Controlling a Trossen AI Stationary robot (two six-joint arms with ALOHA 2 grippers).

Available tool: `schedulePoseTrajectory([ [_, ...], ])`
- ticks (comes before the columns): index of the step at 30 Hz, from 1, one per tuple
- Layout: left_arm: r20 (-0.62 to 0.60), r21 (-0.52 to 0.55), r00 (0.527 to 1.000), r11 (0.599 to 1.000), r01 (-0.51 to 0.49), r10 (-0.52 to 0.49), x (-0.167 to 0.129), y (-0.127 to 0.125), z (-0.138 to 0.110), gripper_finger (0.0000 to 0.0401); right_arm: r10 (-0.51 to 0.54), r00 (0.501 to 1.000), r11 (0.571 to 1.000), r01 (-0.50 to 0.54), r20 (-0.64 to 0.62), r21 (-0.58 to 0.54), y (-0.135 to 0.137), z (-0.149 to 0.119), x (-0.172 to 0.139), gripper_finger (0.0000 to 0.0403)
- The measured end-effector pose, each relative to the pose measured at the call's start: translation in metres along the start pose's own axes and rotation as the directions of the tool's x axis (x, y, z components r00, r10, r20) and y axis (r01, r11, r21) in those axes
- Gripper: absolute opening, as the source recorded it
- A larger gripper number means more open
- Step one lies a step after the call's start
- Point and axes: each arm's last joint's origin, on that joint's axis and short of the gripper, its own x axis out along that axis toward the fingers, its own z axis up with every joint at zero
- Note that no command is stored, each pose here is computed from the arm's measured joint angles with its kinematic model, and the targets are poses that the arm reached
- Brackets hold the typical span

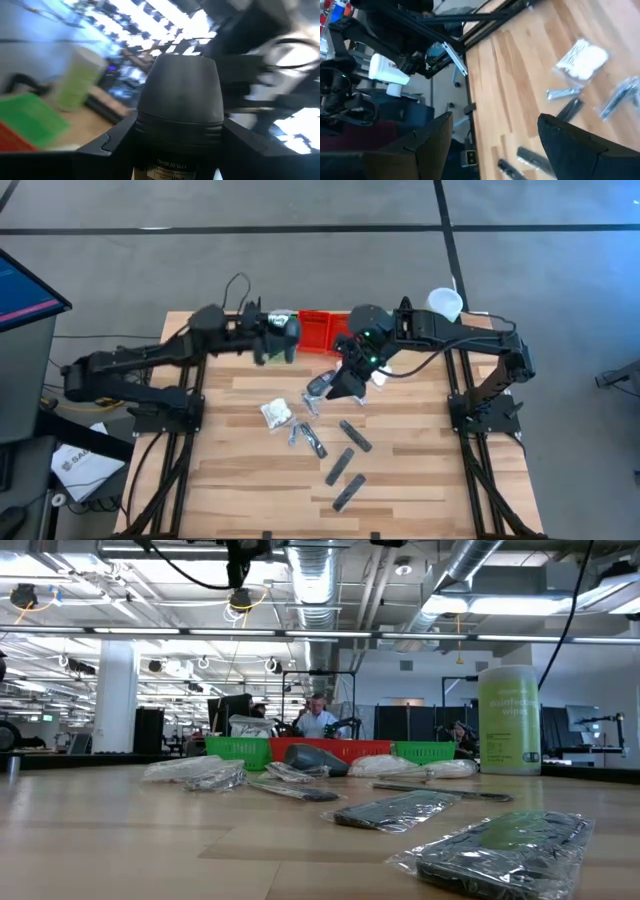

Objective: Pick & Place Travel size toiletries
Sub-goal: Put the deodorant into the left red basket

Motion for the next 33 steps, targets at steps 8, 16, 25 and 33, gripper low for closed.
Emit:
schedulePoseTrajectory([
  [8,-0.173,0.12,0.956,0.969,-0.217,0.236,0.056,0.063,0.025,0.0202,-0.107,0.988,0.994,0.105,-0.116,-0.021,-0.019,-0.011,-0.018,0.0281],
  [16,-0.341,0.178,0.837,0.904,-0.389,0.428,0.116,0.149,0.003,0.0202,-0.159,0.965,0.985,0.139,-0.208,-0.105,-0.026,-0.02,-0.026,0.0281],
  [25,-0.484,0.211,0.656,0.805,-0.555,0.579,0.126,0.219,-0.033,0.0202,-0.183,0.96,0.977,0.154,-0.21,-0.146,-0.027,-0.024,-0.039,0.0281],
  [33,-0.511,0.24,0.551,0.725,-0.646,0.66,0.121,0.235,-0.046,0.0202,-0.229,0.96,0.97,0.211,-0.159,-0.122,-0.034,-0.021,-0.054,0.0281],
])
